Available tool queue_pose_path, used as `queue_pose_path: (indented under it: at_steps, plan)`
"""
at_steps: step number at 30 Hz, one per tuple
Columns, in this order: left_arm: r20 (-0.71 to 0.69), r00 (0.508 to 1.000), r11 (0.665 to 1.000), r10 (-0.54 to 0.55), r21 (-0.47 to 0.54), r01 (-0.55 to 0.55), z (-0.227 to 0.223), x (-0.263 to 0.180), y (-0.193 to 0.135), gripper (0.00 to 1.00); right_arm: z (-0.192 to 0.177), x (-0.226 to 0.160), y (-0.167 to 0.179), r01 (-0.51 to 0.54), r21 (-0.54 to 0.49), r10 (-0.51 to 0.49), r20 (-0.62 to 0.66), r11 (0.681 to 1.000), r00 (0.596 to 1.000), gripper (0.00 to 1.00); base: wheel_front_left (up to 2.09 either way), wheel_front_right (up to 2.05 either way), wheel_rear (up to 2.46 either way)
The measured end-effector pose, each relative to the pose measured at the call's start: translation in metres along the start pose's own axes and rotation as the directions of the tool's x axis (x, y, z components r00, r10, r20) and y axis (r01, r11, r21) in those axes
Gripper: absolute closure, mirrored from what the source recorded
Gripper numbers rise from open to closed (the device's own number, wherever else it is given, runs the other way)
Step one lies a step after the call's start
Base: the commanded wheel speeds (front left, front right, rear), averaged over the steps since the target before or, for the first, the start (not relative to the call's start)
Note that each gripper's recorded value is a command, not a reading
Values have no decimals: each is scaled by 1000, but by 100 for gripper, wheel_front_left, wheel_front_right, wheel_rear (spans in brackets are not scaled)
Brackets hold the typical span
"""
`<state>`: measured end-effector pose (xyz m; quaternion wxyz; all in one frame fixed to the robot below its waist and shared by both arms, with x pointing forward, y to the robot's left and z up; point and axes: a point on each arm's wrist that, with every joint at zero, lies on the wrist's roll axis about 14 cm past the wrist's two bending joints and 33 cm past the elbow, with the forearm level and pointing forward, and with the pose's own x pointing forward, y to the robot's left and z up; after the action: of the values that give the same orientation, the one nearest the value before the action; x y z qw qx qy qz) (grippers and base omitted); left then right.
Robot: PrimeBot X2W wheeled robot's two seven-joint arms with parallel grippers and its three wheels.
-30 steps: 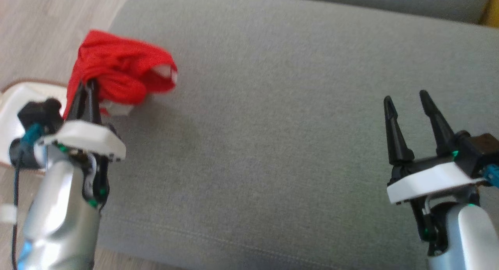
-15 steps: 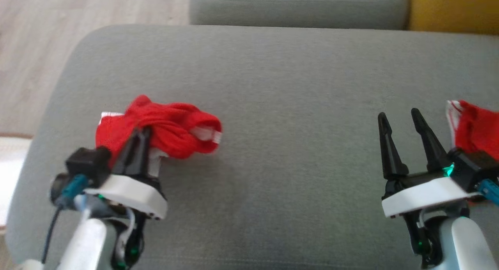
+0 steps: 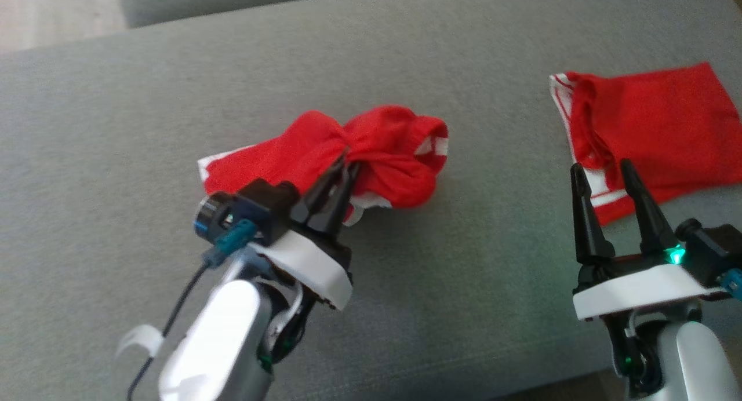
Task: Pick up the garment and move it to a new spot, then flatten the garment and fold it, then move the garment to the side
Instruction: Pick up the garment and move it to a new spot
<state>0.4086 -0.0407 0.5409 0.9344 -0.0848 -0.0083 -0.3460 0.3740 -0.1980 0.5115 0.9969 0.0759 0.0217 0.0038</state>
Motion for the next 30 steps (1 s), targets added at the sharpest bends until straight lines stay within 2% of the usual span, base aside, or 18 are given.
queue_pose_path:
  at_steps: [4, 8, 13, 14, 15, 20, 21, 25, 30]
  plan:
    - [-123, 990, 997, -73, -45, 68, -44, 8, -19, 100, -9, -6, -15, 50, 9, -49, -21, 999, 999, 0, 0, 0, 0]
    - [-279, 950, 989, -140, -80, 123, -92, 0, -35, 100, -17, -8, -24, 78, 6, -77, -46, 997, 996, 0, 0, 0, 0]
    - [-388, 906, 983, -171, -126, 131, -124, -28, -47, 98, -21, -4, -18, 58, 12, -57, -55, 998, 997, 0, 0, 0, 0]
    - [-400, 901, 984, -168, -127, 127, -128, -32, -47, 46, -22, -3, -15, 51, 13, -50, -57, 999, 997, 0, 0, 0, 0]
    - [-407, 898, 985, -164, -125, 123, -130, -36, -47, 0, -23, -2, -13, 43, 15, -42, -59, 999, 997, 0, 0, 0, 0]
    - [-274, 957, 994, -91, -87, 70, -99, -35, -32, 0, -21, 6, 3, -9, 24, 10, -50, 1000, 999, 0, 0, 0, 0]
    - [-274, 957, 994, -91, -87, 70, -99, -35, -32, 0, -21, 6, 3, -9, 24, 10, -50, 1000, 999, 0, 0, 0, 0]
    - [-127, 992, 999, 26, -30, -30, -63, -37, -4, 0, -16, 10, 14, -43, 28, 44, -36, 999, 998, 0, 0, 0, 0]
    - [-8, 980, 980, 200, 28, -199, -31, -56, 45, 0, -13, 16, 28, -88, 30, 89, -31, 996, 996, 0, 0, 0, 0]
